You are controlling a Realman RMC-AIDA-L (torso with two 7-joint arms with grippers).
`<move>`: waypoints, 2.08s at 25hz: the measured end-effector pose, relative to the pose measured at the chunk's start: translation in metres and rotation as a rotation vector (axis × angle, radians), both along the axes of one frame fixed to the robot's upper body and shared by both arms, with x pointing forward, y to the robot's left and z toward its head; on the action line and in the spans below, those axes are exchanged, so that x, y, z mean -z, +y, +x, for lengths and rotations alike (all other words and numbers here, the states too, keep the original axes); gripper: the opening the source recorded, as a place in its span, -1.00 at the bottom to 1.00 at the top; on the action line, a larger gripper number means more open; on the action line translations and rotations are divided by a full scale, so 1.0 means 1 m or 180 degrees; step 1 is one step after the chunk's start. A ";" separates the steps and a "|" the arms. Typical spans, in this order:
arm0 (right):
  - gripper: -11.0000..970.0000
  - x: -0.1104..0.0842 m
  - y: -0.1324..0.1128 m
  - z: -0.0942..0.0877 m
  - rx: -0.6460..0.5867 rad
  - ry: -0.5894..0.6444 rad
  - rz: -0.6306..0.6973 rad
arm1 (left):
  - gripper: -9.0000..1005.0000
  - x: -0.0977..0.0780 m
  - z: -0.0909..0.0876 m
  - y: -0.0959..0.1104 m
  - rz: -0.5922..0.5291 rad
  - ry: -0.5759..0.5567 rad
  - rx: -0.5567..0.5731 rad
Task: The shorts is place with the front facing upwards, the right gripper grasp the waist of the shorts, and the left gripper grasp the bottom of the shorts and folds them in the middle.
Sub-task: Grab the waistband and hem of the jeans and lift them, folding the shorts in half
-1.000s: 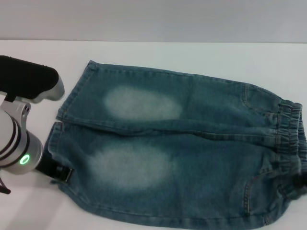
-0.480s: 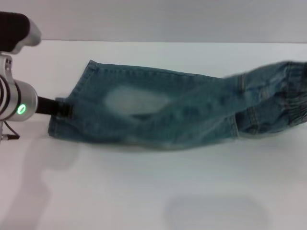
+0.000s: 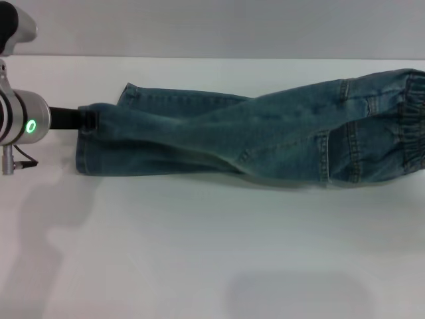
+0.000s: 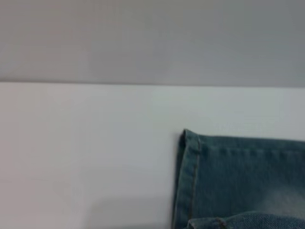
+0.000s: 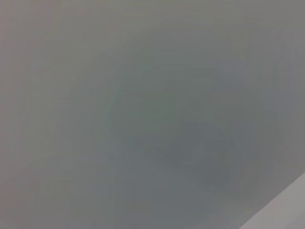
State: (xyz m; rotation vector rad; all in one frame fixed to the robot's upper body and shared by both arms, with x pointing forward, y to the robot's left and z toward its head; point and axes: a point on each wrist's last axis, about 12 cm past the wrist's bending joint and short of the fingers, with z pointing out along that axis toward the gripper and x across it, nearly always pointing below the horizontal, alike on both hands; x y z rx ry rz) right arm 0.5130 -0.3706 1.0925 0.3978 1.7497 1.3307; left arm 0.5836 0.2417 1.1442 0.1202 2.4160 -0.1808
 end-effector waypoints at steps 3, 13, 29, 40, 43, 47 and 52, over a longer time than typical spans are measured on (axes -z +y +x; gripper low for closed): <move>-0.98 0.008 -0.002 -0.004 0.0116 0.0098 0.0053 | -0.68 -0.002 0.003 0.003 -0.0036 -0.0073 -0.0051; -0.93 0.021 -0.008 -0.009 0.0423 0.0229 0.0183 | -0.62 -0.009 0.011 0.002 -0.0071 -0.0212 -0.0071; -0.74 0.030 -0.018 0.023 0.1016 0.0325 0.0047 | -0.54 0.009 0.038 -0.016 -0.0278 -0.0371 -0.0013; -0.55 0.031 -0.017 0.030 0.1117 0.0156 -0.0207 | -0.37 0.007 0.054 -0.039 -0.0416 -0.0308 0.0264; -0.34 0.036 -0.013 0.021 0.1132 0.0147 -0.0271 | -0.25 0.004 0.053 -0.039 -0.0415 -0.0324 0.0297; -0.01 0.043 -0.014 0.007 0.1143 0.0187 -0.0239 | -0.08 0.000 0.052 -0.040 -0.0424 -0.0307 0.0319; 0.29 0.052 -0.017 -0.009 0.1176 0.0269 -0.0195 | 0.27 0.000 0.052 -0.037 -0.0437 -0.0301 0.0280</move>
